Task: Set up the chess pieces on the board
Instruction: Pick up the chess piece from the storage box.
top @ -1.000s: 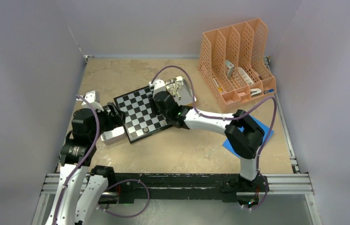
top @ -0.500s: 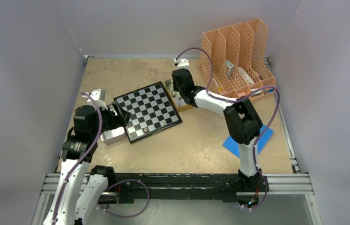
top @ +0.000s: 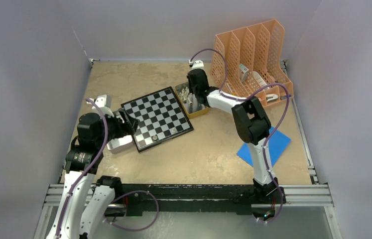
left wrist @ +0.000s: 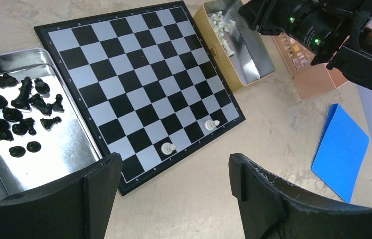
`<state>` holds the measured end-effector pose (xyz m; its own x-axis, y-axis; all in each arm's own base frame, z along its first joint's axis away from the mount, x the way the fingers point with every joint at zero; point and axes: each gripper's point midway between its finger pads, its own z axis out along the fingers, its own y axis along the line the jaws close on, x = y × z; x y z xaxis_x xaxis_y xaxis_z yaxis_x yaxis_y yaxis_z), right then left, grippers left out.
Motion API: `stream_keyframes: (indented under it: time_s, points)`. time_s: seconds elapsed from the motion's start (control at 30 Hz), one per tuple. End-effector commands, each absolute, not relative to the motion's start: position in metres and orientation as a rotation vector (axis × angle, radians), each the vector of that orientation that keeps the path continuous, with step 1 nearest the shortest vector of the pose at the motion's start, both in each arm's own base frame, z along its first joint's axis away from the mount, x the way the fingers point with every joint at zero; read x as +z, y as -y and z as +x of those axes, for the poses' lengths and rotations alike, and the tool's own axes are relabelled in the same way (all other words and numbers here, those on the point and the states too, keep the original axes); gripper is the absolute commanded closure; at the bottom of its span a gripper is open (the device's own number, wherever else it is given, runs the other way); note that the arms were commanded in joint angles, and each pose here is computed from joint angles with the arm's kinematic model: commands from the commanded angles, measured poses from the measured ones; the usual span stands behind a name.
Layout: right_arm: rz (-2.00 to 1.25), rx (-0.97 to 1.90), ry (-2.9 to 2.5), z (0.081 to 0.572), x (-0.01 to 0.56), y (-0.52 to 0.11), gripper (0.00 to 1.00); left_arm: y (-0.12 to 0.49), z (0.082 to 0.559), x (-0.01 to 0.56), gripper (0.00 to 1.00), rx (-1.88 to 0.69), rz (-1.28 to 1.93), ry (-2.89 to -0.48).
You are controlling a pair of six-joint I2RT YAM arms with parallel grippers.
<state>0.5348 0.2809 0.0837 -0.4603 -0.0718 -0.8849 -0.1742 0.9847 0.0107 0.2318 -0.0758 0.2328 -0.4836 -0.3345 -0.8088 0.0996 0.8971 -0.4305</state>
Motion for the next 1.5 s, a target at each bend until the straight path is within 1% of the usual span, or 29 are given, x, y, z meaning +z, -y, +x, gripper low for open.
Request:
stream_keyframes:
  time_s: [0.0, 0.27, 0.53, 0.6, 0.7, 0.8, 1.1, 1.27, 1.47]
  points:
    - [-0.194, 0.158, -2.002, 0.547, 0.103, -0.292, 0.71, 0.077, 0.237, 0.24, 0.22, -0.522, -0.137, -1.972]
    - [-0.218, 0.163, -2.032, 0.553, 0.083, -0.295, 0.73, 0.076, 0.238, 0.239, 0.22, -0.519, -0.14, -1.975]
    - [-0.219, 0.147, -2.039, 0.552, 0.077, -0.291, 0.8, 0.076, 0.238, 0.239, 0.22, -0.516, -0.142, -1.976]
    - [-0.216, 0.142, -2.038, 0.552, 0.078, -0.29, 0.85, 0.076, 0.239, 0.239, 0.22, -0.516, -0.143, -1.978]
    - [-0.211, 0.144, -2.031, 0.551, 0.082, -0.289, 0.89, 0.076, 0.238, 0.239, 0.22, -0.516, -0.143, -1.977]
    - [-0.214, 0.155, -2.026, 0.549, 0.088, -0.289, 0.91, 0.076, 0.239, 0.238, 0.22, -0.516, -0.143, -1.98]
    - [-0.166, 0.158, -1.972, 0.537, 0.131, -0.277, 0.94, 0.075, 0.239, 0.238, 0.22, -0.514, -0.147, -1.981]
    - [-0.159, 0.219, -1.966, 0.516, 0.15, -0.277, 0.94, 0.075, 0.239, 0.238, 0.22, -0.511, -0.149, -1.982]
    - [-0.174, 0.298, -1.967, 0.474, 0.166, -0.285, 0.94, 0.075, 0.238, 0.238, 0.22, -0.513, -0.15, -1.981]
